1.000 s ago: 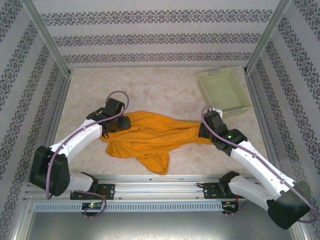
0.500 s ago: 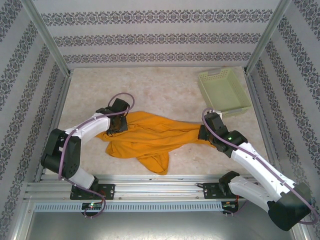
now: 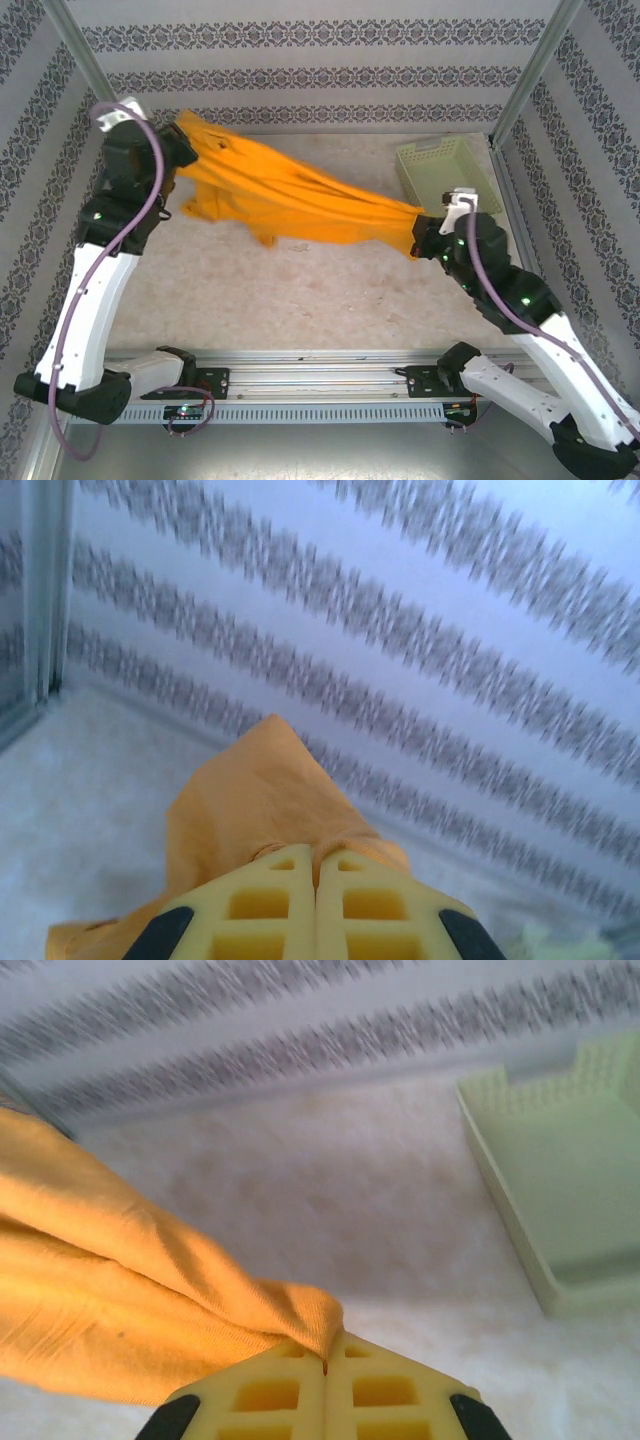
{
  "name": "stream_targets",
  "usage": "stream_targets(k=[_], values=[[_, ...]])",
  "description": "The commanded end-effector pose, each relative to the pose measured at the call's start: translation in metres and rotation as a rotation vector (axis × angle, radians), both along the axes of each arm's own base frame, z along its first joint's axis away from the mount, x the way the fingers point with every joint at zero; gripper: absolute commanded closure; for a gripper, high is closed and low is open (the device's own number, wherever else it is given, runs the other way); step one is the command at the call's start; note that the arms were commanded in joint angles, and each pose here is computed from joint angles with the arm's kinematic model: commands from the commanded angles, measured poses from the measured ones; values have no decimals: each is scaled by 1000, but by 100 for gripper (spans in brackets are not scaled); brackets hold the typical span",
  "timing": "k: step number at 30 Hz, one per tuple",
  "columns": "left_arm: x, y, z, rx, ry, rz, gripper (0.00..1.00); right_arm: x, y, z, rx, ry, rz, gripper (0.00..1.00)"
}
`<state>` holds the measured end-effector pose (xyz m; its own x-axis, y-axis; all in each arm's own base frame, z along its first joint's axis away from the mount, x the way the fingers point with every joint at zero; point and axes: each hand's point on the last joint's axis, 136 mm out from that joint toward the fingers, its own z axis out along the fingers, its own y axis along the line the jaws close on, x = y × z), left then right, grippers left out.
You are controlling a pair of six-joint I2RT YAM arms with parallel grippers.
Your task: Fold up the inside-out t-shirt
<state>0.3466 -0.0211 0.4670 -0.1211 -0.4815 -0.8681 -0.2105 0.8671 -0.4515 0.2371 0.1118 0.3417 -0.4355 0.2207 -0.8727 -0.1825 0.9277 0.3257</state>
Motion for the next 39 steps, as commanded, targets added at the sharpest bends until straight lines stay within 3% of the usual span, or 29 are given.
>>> stream_targets(k=[1,6,10,14,19,24,26,28,31,35,39], values=[[2,20,17,65,-22,111,100,-4,21,7,-17,-14,87,100],[10,34,38,141,-27,178,100,-3,88,-26,-75,33,222,100],[32,41,13,174,104,195,100,0,120,-54,-84,93,250,100],[36,73,0,145,190,271,100,-11,169,-67,-38,121,373,100],[11,94,33,111,88,306,100,-37,215,-49,-100,42,508,100],[-29,110,75,137,-30,406,100,-76,247,-13,-47,-84,659,100],[-32,108,85,140,-73,398,100,-87,260,-11,-25,-95,700,100],[-18,100,88,136,-87,346,100,-93,269,-16,-16,-93,717,100],[32,78,69,124,-26,213,100,-82,267,-35,9,-50,640,100],[117,15,9,136,117,-21,100,-65,250,-71,68,48,508,100],[185,-78,-74,234,291,-258,100,-48,216,-112,153,169,327,100]])
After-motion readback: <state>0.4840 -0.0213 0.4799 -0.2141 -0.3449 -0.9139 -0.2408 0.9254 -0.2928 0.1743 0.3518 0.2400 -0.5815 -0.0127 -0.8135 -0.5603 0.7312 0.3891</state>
